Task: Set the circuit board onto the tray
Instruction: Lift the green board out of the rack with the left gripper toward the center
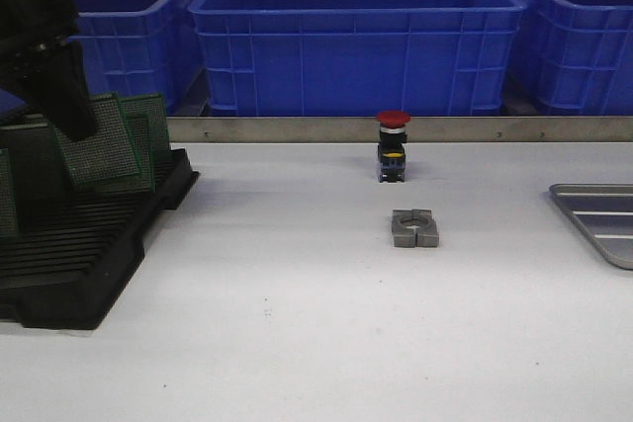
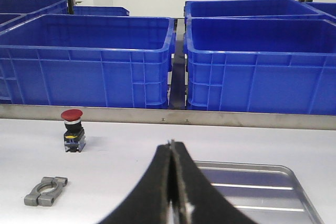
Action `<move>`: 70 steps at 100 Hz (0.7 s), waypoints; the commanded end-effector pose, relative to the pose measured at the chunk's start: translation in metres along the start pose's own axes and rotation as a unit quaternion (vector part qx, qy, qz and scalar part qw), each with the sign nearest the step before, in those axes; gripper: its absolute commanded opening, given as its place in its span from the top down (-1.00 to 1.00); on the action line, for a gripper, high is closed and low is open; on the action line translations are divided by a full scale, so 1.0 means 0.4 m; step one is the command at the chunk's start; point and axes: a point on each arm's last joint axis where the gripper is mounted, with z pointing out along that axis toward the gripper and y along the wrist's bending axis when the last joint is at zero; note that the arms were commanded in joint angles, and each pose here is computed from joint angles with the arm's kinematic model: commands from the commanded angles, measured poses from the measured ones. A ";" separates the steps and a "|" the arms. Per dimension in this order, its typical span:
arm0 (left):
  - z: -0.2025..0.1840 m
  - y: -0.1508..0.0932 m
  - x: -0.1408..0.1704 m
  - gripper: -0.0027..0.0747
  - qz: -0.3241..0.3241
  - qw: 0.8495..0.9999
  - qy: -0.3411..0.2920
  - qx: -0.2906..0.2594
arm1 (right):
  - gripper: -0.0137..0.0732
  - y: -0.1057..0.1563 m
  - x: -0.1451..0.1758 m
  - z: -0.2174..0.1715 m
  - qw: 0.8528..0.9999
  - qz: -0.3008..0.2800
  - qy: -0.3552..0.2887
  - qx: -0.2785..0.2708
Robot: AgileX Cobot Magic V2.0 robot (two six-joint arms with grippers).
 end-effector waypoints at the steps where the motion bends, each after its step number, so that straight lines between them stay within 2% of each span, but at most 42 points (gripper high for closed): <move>1: -0.067 -0.021 -0.037 0.98 0.000 1.000 -0.031 -0.003 | 0.84 0.000 -0.034 -0.006 0.998 -0.005 -0.059 0.000; 13: -0.078 -0.029 -0.055 0.98 -0.026 0.999 -0.046 -0.004 | 0.84 0.000 -0.034 -0.006 0.998 -0.005 -0.059 0.000; 26: -0.090 -0.055 -0.103 0.98 -0.006 0.998 -0.061 -0.004 | 0.84 0.000 -0.034 -0.006 0.998 -0.005 -0.059 0.000; 49: -0.137 -0.142 -0.245 0.98 0.022 0.987 -0.161 0.013 | 0.84 0.000 -0.034 -0.006 0.998 -0.005 -0.059 0.000; 70: -0.139 -0.235 -0.368 0.98 0.017 0.971 -0.226 0.070 | 0.84 0.000 -0.034 -0.006 0.998 -0.005 -0.059 0.000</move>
